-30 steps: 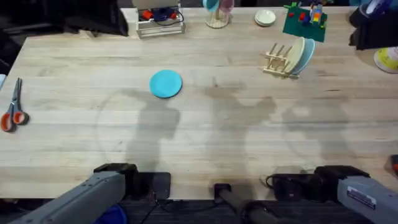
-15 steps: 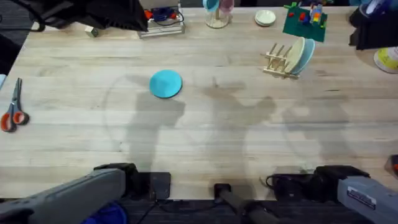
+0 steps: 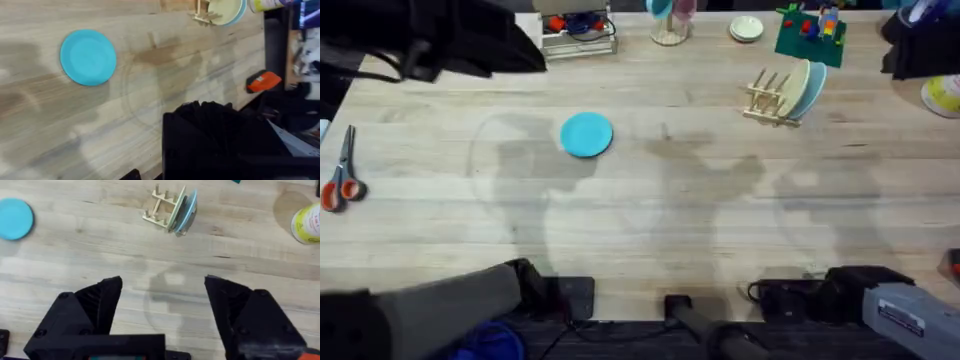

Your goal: Pick up the plates from the table one by one and place each into a slot on the dish rack.

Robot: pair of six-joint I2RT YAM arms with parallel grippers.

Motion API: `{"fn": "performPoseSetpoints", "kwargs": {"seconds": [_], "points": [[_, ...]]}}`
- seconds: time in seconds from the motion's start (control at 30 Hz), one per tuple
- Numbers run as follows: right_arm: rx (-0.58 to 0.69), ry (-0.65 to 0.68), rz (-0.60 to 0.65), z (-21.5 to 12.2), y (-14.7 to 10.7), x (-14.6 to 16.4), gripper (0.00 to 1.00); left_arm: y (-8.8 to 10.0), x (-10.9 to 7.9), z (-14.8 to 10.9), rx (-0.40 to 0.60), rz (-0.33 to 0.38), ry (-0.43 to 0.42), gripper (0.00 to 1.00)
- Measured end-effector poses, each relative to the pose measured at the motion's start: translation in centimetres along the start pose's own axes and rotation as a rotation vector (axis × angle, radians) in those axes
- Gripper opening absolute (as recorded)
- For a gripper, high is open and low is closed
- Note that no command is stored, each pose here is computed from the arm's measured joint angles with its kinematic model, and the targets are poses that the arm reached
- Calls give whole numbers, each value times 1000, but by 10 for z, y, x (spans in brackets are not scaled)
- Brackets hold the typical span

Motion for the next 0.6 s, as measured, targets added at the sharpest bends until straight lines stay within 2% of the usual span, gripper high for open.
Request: {"fn": "performPoseSetpoints", "kwargs": {"seconds": [0.23, 0.4, 0.43, 0.47, 0.6], "points": [[0, 0, 0, 0, 0, 0, 994, -5, 51, 34, 21, -50, -86, 43], [0, 0, 0, 0, 0, 0, 994, -8, 78, 56, 42, -78, -124, 43], [0, 0, 0, 0, 0, 0, 994, -8, 84, 61, 49, -88, -132, 43], [0, 0, 0, 0, 0, 0, 995, -10, 102, 75, 80, -129, -164, 42], [0, 0, 0, 0, 0, 0, 993, -11, 126, 94, 112, -170, -195, 42]]}}
Point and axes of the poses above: each hand's point on the last joint's axis, 136 mm out from that joint toward the fingers, its own z axis out along the fingers, its own x axis along the line the jaws close on, y = z × x, the point moved 10 cm from there along -z, back along the fingers, and after that the axes turned 9 degrees about z, right-handed, at the moved point
